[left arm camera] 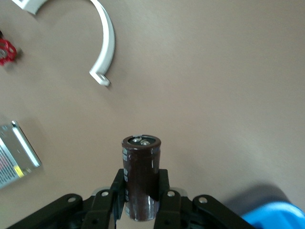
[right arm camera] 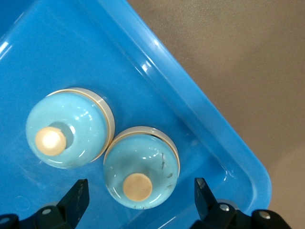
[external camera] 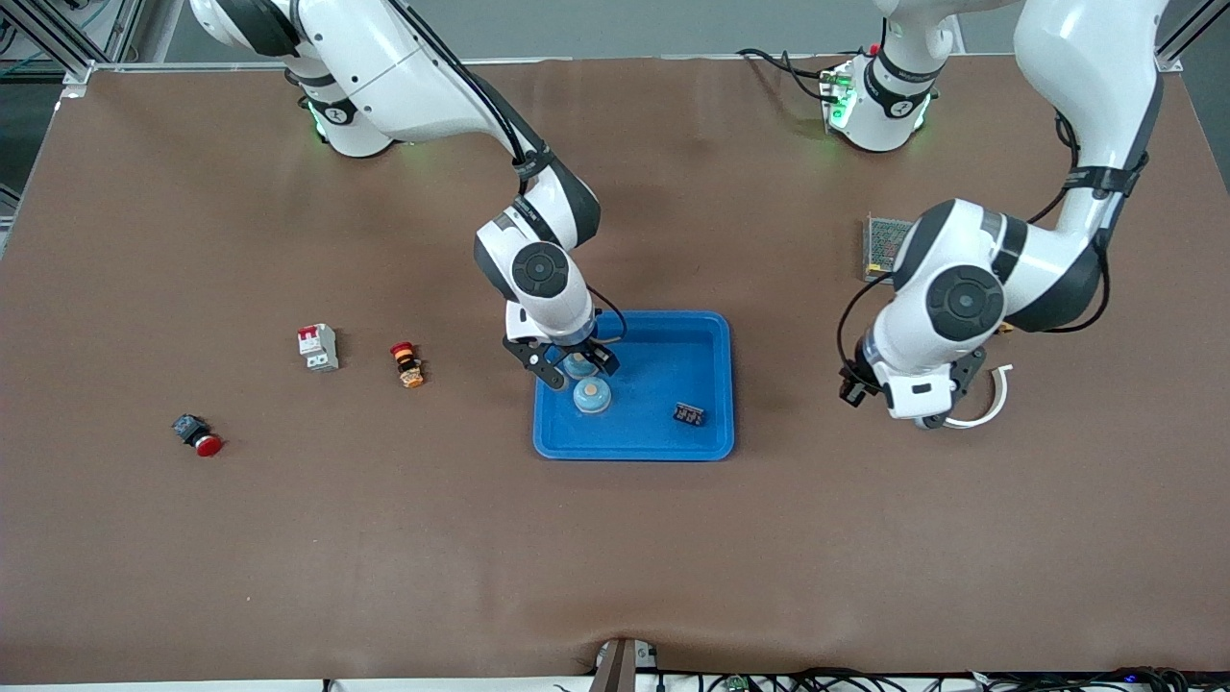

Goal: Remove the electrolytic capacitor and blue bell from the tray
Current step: 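Carry the capacitor beside the white clip while the right gripper grasps a bell, then carry the bell toward the white breaker while the left gripper releases, then grasp the second capacitor with the left gripper while the right gripper lowers the bell, then carry the capacitor toward the white clip while the right gripper returns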

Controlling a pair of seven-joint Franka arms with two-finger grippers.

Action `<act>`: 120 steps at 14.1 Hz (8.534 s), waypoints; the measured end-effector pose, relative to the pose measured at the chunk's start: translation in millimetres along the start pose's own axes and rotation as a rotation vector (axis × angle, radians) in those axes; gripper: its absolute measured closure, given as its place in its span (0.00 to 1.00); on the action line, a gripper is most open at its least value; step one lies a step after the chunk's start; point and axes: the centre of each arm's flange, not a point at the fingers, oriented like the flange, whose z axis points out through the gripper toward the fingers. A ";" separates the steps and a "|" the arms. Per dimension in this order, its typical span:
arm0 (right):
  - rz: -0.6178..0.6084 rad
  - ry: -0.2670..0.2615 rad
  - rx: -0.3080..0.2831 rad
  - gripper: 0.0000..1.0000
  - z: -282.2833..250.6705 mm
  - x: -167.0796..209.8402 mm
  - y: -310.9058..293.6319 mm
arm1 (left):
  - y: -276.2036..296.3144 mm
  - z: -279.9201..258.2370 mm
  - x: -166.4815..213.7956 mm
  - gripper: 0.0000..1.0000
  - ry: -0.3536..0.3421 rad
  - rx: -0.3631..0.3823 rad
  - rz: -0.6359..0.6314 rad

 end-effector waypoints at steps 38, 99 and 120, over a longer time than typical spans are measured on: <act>-0.556 -0.112 -0.177 0.37 -222.2 208.5 72.5 | -113.1 146.1 179.2 0.34 -0.184 -0.023 0.288; -0.923 0.005 -0.073 0.00 -18.7 330.2 491.4 | 147.0 23.0 -138.0 0.67 -0.123 -0.197 -0.258; -0.799 -0.099 -0.107 0.00 -102.5 320.0 377.3 | -33.6 57.1 69.3 0.67 -0.179 0.117 0.109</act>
